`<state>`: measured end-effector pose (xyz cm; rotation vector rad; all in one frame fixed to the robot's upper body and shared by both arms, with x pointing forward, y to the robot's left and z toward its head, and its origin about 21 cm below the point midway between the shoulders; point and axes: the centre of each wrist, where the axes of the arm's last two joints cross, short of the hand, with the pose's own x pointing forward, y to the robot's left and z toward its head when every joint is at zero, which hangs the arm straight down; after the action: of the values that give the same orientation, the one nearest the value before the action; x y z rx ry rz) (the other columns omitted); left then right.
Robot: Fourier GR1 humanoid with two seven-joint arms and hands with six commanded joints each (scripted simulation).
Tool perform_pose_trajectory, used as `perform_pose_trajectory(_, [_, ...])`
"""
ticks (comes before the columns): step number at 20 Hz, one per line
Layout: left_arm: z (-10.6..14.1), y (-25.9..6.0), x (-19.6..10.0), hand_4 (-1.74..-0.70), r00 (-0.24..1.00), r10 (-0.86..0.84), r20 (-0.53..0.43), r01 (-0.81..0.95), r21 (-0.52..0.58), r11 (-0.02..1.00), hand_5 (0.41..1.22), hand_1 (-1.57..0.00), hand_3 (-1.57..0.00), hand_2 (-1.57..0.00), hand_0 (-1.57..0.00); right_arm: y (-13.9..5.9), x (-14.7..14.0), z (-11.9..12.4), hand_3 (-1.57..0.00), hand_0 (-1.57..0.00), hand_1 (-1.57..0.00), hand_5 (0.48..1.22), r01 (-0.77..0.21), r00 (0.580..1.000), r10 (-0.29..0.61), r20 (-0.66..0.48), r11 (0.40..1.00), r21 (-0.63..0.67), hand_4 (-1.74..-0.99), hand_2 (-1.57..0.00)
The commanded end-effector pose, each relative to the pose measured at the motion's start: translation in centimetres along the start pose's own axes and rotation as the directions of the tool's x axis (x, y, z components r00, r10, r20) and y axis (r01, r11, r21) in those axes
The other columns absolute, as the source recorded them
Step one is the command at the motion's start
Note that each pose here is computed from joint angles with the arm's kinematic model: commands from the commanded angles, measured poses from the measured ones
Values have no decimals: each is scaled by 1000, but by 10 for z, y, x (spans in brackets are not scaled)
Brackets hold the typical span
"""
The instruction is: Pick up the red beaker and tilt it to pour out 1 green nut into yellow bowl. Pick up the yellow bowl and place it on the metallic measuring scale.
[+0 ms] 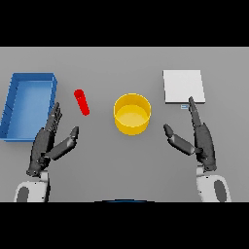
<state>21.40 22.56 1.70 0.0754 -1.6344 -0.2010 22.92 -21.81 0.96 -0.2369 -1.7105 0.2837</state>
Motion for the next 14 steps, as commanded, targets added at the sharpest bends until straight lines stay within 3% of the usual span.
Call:
perform_pose_trajectory(1, [-1, 3, 5, -1138, 1000, -13, -12, 13, -6, 1000, 660, 1, 1, 1, 1, 0, 2, 4, 1, 1, 1, 581, -11, 1000, 11, 9, 1000, 1, -1071, 1])
perform_pose_trajectory(4, [5, 2, 6, -1139, 999, -29, -36, 27, -30, 999, 652, 1, 1, 1, 1, 1, 4, 1, 1, 1, 1, 600, 13, 1000, -13, -2, 1000, 25, -1118, 1])
perform_pose_trajectory(9, [-24, -7, -8, -1145, 992, -28, -125, 22, -46, 999, 643, 1, 1, 1, 1, -3, 2, 1, 1, 1, 1, 626, 62, 998, -62, -3, 997, 50, -1189, 1])
perform_pose_trajectory(14, [-57, 1, -25, -1177, 991, -49, -128, 42, -56, 998, 644, 1, 1, 1, 1, -5, 4, -2, 1, 1, 1, 626, 78, 997, -78, 8, 996, 53, -1220, 1])
